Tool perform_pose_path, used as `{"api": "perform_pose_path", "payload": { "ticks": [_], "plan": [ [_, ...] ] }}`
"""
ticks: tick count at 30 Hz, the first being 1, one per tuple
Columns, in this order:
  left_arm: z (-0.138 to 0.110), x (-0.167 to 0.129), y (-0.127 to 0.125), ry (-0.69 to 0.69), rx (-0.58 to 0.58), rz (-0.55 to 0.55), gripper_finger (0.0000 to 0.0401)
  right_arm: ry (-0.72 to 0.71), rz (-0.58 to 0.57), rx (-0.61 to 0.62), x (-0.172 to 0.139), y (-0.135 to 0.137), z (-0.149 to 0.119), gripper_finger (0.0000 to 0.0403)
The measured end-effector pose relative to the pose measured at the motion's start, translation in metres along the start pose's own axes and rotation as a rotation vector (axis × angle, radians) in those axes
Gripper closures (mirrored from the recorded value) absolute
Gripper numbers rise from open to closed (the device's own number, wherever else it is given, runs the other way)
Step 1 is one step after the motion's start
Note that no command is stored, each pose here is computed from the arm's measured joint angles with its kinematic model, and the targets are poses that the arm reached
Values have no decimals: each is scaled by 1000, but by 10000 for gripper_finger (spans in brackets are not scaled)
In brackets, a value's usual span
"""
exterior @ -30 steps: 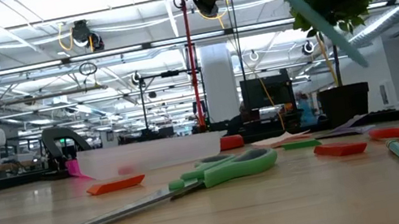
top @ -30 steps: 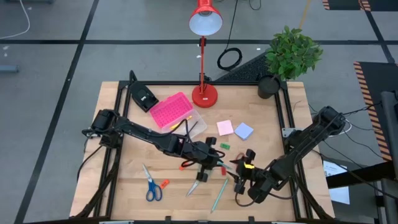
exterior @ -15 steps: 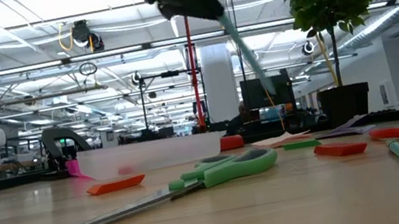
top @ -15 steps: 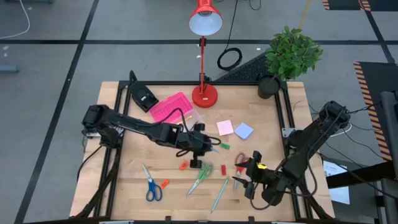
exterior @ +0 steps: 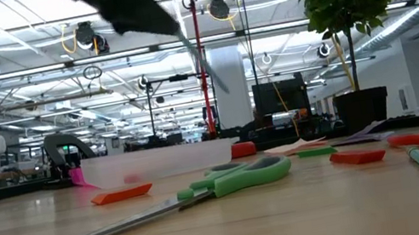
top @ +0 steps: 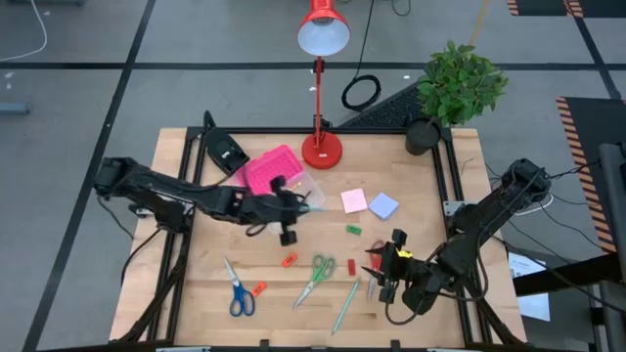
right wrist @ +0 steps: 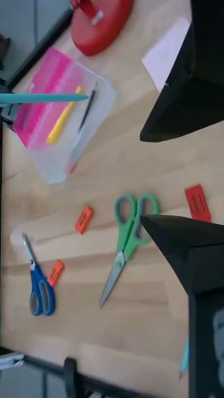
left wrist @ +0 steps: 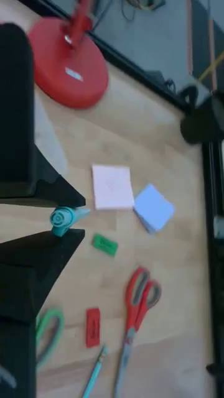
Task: Pack school essentials
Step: Put the light blue pen into the pink supply box
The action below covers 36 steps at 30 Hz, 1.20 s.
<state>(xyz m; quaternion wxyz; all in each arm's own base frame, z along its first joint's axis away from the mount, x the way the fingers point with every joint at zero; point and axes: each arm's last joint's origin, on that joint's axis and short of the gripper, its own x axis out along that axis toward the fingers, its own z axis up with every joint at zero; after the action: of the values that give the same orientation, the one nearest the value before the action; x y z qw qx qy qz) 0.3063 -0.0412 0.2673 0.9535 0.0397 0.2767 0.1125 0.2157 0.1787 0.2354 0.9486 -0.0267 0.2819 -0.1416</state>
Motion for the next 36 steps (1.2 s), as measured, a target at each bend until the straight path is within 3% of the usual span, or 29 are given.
{"api": "perform_pose_path", "payload": {
  "ticks": [6, 17, 25, 36],
  "plan": [
    [-29, -21, 15, -142, -96, 30, 339, -6, -56, -98, 15, -13, 11, 217],
    [-84, -32, 42, -218, -187, 286, 338, -8, -150, -136, 41, -39, 29, 223],
    [-124, -24, 45, -137, -238, 300, 338, -3, -116, -120, 49, -45, 35, 223],
    [-149, -23, 50, -263, -315, 267, 338, 5, -119, -110, 52, -49, 37, 223]
  ]
}}
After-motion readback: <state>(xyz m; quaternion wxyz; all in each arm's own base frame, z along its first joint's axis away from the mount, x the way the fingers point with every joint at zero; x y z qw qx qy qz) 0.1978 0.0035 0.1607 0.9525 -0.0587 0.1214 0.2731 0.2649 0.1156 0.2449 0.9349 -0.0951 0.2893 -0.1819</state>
